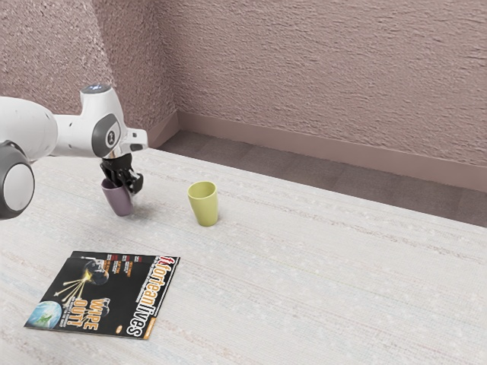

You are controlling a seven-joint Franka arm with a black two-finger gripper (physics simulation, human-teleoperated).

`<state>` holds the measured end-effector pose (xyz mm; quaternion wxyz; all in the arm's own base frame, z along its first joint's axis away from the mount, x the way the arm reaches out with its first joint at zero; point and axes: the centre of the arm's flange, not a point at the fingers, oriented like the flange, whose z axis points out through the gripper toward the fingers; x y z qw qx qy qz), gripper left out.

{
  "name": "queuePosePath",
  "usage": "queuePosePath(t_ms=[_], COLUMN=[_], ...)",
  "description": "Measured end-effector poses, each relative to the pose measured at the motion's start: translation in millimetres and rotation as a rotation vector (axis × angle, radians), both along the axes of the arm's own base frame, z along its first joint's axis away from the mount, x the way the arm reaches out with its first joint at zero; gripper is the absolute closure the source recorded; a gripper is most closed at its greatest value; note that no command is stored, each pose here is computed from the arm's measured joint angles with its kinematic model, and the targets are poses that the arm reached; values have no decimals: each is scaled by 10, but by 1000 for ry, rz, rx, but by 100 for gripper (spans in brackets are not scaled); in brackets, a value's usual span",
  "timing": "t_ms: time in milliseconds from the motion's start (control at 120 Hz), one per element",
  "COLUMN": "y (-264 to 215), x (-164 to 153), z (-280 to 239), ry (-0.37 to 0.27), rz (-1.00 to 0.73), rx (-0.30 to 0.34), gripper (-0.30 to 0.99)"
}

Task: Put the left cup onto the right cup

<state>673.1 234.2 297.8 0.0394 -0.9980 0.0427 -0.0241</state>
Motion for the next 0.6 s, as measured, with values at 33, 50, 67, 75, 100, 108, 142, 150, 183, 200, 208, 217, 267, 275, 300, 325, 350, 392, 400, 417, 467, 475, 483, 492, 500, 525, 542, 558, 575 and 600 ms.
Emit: queuePosePath(t_ms=[33,50,67,75,100,108,142,150,183,200,208,217,267,275,300,325,350,392,400,417,467,475,483,492,500,525,542,558,575,600], y=[1,2,3,2,0,0,0,-1,-4,-3,-2,-1,-1,0,2,1,0,-3,-3,-3,-1,-1,-2,-3,-4,-5,-9,-13,-16,-23], x=[0,-1,-2,-2,-2,-2,-3,-2,-2,-2,-2,-3,-3,-3,-4,-3,-3,-2,-2,-1,-1,-1,0,0,1,2,4,5,7,10], z=[2,1,0,-2,-5,-5,-7,-8,-7,-8,-9,-10,-12,-12,-12,-11,-12,-10,-10,-11,-5,-4,-2,0,3,17,29,43,59,90], ry=[0,0,0,0,1,1,1,1,1,1,1,1,2,2,2,2,2,1,1,1,0,0,0,-1,-1,-3,-5,-6,-8,-11], rz=[-1,-1,-1,-1,-2,-2,-2,-2,-3,-3,-3,-3,-3,-3,-3,-3,-3,-3,-3,-3,-2,-2,-2,-2,-2,-2,-3,-3,-3,-3], rx=[0,0,0,0,0,0,0,0,0,-1,-1,-1,-1,-1,-1,-1,-1,0,0,0,1,1,1,2,2,3,3,4,4,5], gripper=[51,53,56,57,60,61,64,64,67,68,69,69,71,72,73,74,74,75,75,76,76,76,77,77,77,77,77,77,77,77])
